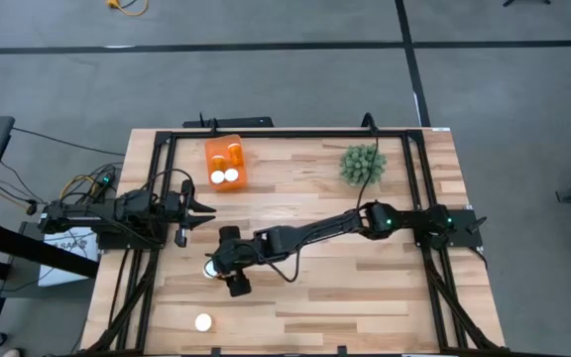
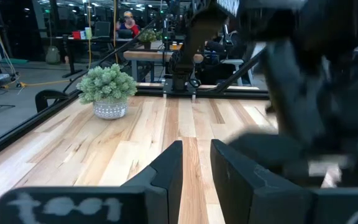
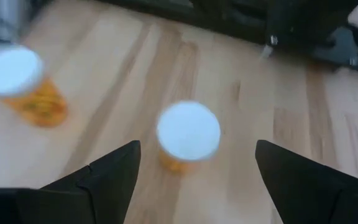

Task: Pick and place pill bottles into a basket
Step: Put the orange pill bottle into the orange container

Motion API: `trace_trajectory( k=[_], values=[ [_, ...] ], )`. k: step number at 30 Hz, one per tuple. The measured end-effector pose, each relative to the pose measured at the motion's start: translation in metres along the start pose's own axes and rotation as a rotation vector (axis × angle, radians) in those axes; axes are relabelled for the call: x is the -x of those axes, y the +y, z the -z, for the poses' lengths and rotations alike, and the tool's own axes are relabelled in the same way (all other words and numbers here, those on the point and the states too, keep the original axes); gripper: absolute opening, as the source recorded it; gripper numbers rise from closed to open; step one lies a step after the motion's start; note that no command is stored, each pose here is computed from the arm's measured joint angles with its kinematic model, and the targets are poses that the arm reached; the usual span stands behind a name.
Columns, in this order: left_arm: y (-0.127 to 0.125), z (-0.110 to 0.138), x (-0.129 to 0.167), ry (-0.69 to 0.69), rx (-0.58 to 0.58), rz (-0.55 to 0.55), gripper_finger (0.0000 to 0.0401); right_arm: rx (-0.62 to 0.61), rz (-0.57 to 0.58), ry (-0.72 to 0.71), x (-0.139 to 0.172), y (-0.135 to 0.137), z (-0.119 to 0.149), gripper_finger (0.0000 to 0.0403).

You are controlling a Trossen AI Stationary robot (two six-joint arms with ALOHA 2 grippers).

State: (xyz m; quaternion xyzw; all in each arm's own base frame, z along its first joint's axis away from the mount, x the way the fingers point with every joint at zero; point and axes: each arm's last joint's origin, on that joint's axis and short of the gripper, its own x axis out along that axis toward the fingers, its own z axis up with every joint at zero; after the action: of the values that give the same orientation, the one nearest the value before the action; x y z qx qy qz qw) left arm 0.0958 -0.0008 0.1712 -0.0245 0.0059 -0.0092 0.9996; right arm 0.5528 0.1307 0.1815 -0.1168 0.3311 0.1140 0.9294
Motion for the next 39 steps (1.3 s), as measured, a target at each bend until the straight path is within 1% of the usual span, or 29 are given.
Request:
trace_trajectory(
  k=[3,8,13,16,19,23,29,39],
  values=[
    [0.0,0.0,0.0,0.0,0.0,0.0,0.0071,0.0,-0.033,0.013,0.02,-0.002,-0.011,0.031],
    [0.0,0.0,0.0,0.0,0.0,0.0,0.0071,0.01,-0.053,0.056,0.048,-0.004,-0.022,0.031],
    [0.0,0.0,0.0,0.0,0.0,0.0,0.0071,0.013,-0.061,0.04,0.083,-0.006,-0.039,0.031],
    [0.0,0.0,0.0,0.0,0.0,0.0,0.0071,0.014,-0.059,0.002,0.116,-0.008,-0.055,0.031],
    [0.0,0.0,0.0,0.0,0.0,0.0,0.0071,0.008,-0.052,-0.029,0.156,-0.01,-0.07,0.031],
    [0.0,0.0,0.0,0.0,0.0,0.0,0.0071,0.0,-0.023,-0.048,0.199,-0.012,-0.08,0.031],
    [0.0,0.0,0.0,0.0,0.0,0.0,0.0071,0.003,-0.025,-0.031,0.247,-0.014,-0.083,0.031],
    [0.0,0.0,0.0,0.0,0.0,0.0,0.0071,0.002,-0.026,-0.019,0.311,-0.018,-0.08,0.031]
  ],
)
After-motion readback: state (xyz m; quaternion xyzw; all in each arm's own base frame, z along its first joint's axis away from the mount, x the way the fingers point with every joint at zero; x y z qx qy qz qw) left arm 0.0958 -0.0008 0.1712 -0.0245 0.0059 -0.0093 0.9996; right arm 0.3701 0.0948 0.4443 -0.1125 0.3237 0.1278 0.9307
